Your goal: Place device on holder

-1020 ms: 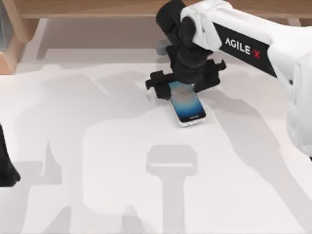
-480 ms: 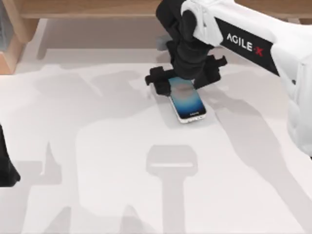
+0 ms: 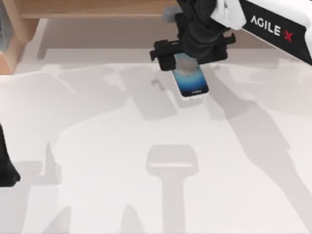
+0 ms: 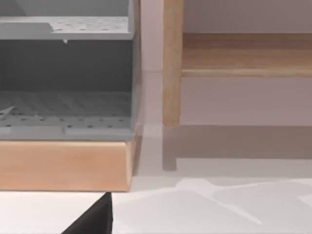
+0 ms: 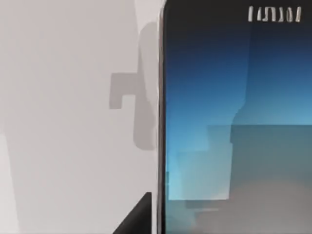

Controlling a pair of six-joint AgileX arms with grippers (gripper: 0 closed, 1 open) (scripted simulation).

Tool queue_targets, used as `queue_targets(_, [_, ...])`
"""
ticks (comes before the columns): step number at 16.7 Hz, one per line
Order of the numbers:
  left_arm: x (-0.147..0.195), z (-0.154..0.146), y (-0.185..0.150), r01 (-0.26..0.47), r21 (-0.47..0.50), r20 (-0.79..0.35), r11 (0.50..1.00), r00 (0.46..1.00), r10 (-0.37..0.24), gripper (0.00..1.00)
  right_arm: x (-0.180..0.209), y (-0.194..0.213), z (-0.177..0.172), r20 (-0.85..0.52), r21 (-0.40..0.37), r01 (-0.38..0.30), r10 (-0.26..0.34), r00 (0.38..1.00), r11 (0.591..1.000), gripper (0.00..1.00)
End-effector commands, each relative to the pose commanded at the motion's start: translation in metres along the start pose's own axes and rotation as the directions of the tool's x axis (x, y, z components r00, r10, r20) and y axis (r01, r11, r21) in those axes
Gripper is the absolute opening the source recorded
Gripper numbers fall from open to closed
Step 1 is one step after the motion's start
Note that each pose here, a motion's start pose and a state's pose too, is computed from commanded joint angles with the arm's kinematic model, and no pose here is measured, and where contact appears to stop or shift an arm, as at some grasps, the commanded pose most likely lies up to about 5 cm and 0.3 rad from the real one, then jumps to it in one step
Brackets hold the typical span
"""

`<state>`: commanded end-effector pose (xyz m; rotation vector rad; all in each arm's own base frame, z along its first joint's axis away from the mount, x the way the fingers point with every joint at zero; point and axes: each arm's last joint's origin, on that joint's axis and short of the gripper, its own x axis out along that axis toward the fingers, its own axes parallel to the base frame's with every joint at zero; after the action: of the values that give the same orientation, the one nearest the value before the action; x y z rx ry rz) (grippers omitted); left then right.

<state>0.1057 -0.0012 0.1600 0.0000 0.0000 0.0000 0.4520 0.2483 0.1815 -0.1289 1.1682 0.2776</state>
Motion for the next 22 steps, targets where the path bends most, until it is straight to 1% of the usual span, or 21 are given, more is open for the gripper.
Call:
queue_targets(3, [0.000,0.000,0.000,0.000,0.000,0.000,1.000,1.000,0.000,1.00,-0.011,-0.026,-0.004,0.054,0.022,0.005,-0.006,0.999,1.000,0.00])
queue_targets(6, [0.000,0.000,0.000,0.000,0.000,0.000,1.000,1.000,0.000,1.00,-0.018,-0.061,-0.017,0.091,0.052,0.027,-0.032,0.995,0.998,0.00])
queue_targets(9, [0.000,0.000,0.000,0.000,0.000,0.000,1.000,1.000,0.000,1.00,-0.020,-0.103,-0.041,0.110,0.090,0.062,-0.072,0.991,0.994,0.00])
queue_targets(12, [0.000,0.000,0.000,0.000,0.000,0.000,1.000,1.000,0.000,1.00,-0.021,-0.144,-0.074,0.123,0.136,0.103,-0.120,0.985,0.985,0.00])
queue_targets(15, [0.000,0.000,0.000,0.000,0.000,0.000,1.000,1.000,0.000,1.00,-0.024,-0.184,-0.109,0.156,0.195,0.145,-0.176,0.972,0.970,0.00])
queue_targets(18, [0.000,0.000,0.000,0.000,0.000,0.000,1.000,1.000,0.000,1.00,-0.033,-0.222,-0.142,0.225,0.269,0.184,-0.248,0.942,0.945,0.00])
queue_targets(20, [0.000,0.000,0.000,0.000,0.000,0.000,1.000,1.000,0.000,1.00,-0.042,-0.246,-0.159,0.291,0.325,0.208,-0.306,0.907,0.923,0.00])
queue_targets(22, [0.000,0.000,0.000,0.000,0.000,0.000,1.000,1.000,0.000,1.00,-0.054,-0.269,-0.172,0.371,0.383,0.227,-0.374,0.850,0.896,0.00])
